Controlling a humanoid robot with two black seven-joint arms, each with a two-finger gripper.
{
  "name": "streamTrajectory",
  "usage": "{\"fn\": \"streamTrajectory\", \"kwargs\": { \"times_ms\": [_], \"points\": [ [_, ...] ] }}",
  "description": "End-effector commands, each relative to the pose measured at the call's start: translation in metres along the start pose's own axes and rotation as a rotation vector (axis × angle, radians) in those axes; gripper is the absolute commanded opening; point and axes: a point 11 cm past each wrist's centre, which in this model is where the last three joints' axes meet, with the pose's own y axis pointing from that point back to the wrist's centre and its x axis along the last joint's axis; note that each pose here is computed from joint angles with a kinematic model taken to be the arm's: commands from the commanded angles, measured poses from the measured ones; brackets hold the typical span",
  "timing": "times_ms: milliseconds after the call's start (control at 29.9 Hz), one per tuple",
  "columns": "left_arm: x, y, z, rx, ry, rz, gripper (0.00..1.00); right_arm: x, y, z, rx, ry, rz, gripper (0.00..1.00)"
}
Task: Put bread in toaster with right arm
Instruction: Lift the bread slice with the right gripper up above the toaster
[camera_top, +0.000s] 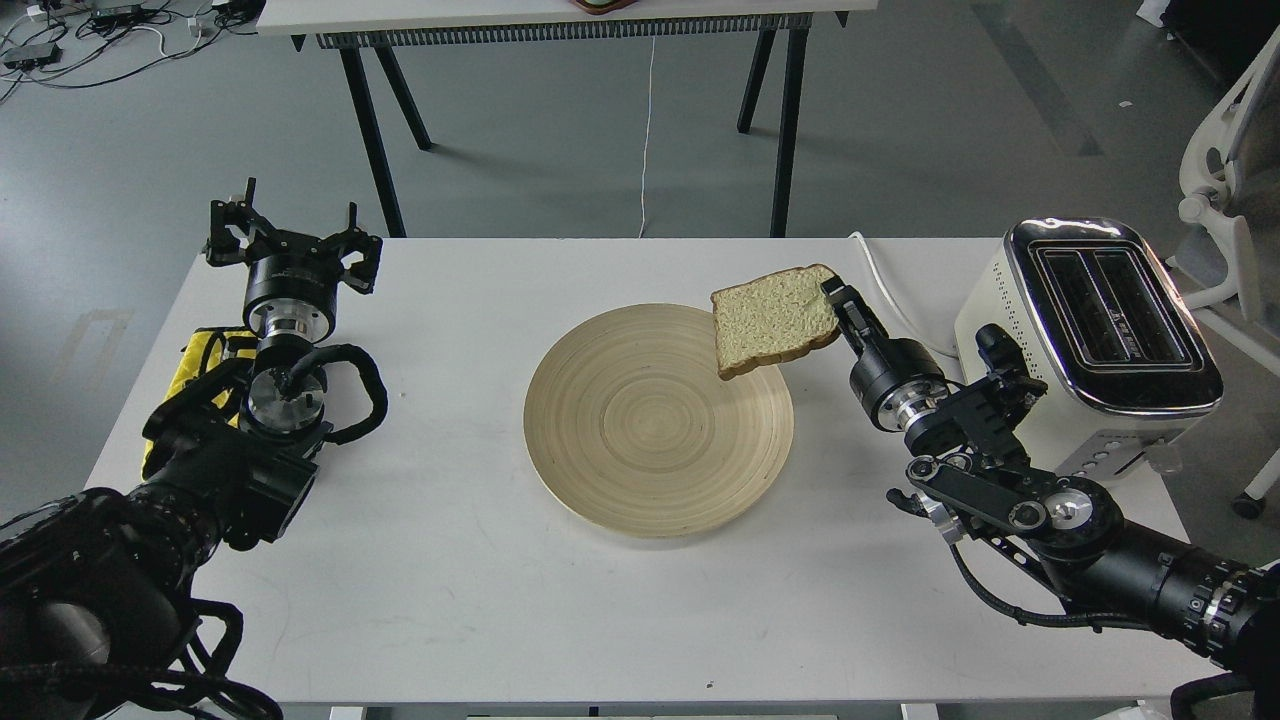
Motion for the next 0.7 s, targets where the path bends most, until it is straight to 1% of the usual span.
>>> {"fn": "streamTrajectory", "kwargs": {
  "times_ms": [0,167,368,569,669],
  "points": [
    [0.0,0.0,0.0,0.001,0.0,-0.001,1.0,0.032,-0.003,-0.014,0.025,-0.017,0.051,0.04],
    [0.0,0.0,0.0,0.0,0.001,0.0,1.0,0.099,0.008,-0.034,0.064,0.02,0.127,0.04],
    [0.0,0.0,0.0,0.001,0.0,-0.001,1.0,0.177,0.035,-0.062,0.109,0.129,0.203,0.04],
    [0.0,0.0,0.0,0.001,0.0,-0.001,1.0,0.249,0.073,-0.067,0.088,0.273,0.297,0.04],
    [0.0,0.0,0.0,0.001,0.0,-0.001,1.0,0.277,0.09,-0.064,0.062,0.356,0.334,0.03]
  ]
}}
